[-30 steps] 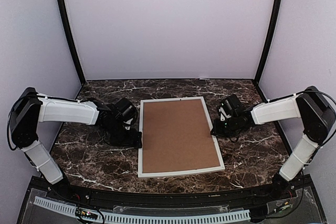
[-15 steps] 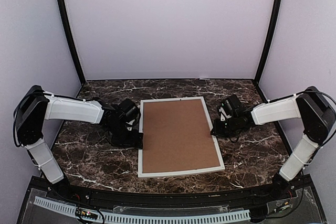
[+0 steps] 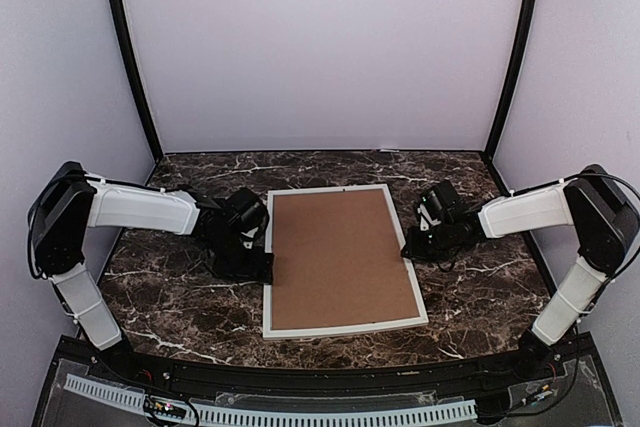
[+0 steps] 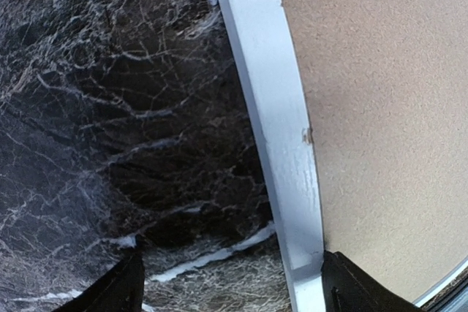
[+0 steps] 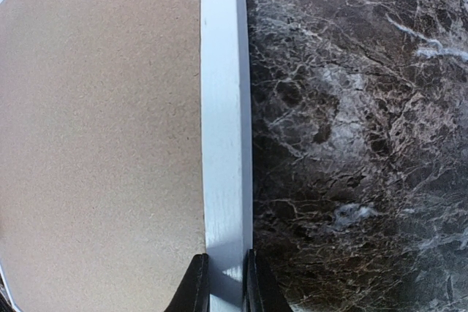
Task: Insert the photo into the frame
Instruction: Press the fastener.
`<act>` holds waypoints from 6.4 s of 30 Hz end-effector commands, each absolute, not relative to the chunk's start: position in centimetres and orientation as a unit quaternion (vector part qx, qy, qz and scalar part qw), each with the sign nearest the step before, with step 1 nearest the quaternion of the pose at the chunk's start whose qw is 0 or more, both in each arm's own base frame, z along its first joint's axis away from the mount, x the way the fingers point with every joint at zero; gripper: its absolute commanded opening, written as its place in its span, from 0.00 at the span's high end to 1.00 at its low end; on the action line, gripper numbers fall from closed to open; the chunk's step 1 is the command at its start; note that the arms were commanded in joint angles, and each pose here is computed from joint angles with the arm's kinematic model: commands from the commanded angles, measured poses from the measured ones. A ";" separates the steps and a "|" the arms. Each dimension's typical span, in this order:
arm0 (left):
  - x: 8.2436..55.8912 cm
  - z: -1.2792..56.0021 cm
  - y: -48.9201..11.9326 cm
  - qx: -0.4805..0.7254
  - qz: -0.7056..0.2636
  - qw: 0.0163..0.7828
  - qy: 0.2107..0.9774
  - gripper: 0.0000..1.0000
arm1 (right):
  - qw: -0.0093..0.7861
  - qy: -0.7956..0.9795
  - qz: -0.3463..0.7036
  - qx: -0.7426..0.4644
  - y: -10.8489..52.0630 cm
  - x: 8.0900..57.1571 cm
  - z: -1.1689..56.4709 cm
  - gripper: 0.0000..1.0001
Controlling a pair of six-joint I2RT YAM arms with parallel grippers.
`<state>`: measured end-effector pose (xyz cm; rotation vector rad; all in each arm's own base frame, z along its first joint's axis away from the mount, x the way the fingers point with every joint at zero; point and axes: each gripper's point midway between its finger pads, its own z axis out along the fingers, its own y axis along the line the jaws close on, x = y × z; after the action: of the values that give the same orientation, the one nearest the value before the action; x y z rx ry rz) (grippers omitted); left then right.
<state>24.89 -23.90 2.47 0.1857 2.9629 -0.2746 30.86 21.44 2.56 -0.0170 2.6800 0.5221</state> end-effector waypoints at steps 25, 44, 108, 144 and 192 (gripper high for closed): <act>24.5 0.3 -27.8 0.107 -0.156 0.046 0.981 0.13 | 0.151 0.970 0.188 0.000 21.6 28.5 0.4 0.95; 25.4 4.0 -24.6 0.114 -0.088 0.100 0.985 0.13 | 0.147 0.971 0.186 0.000 21.6 28.0 0.4 0.95; 23.4 -1.4 -24.0 0.098 -0.078 0.036 0.991 0.15 | 0.136 0.974 0.183 -0.007 21.8 27.4 -0.5 0.97; 37.4 5.0 -21.0 0.093 -0.067 0.139 0.984 0.13 | 0.143 0.969 0.202 0.010 23.3 26.9 0.1 0.98; 34.0 2.3 -19.5 0.060 -0.096 0.104 0.988 0.15 | 0.135 0.971 0.198 0.004 23.1 26.5 -0.7 0.99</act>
<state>34.94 -19.66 3.17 0.1987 2.8831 -0.2549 29.69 24.05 2.49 0.0019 2.6660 0.6076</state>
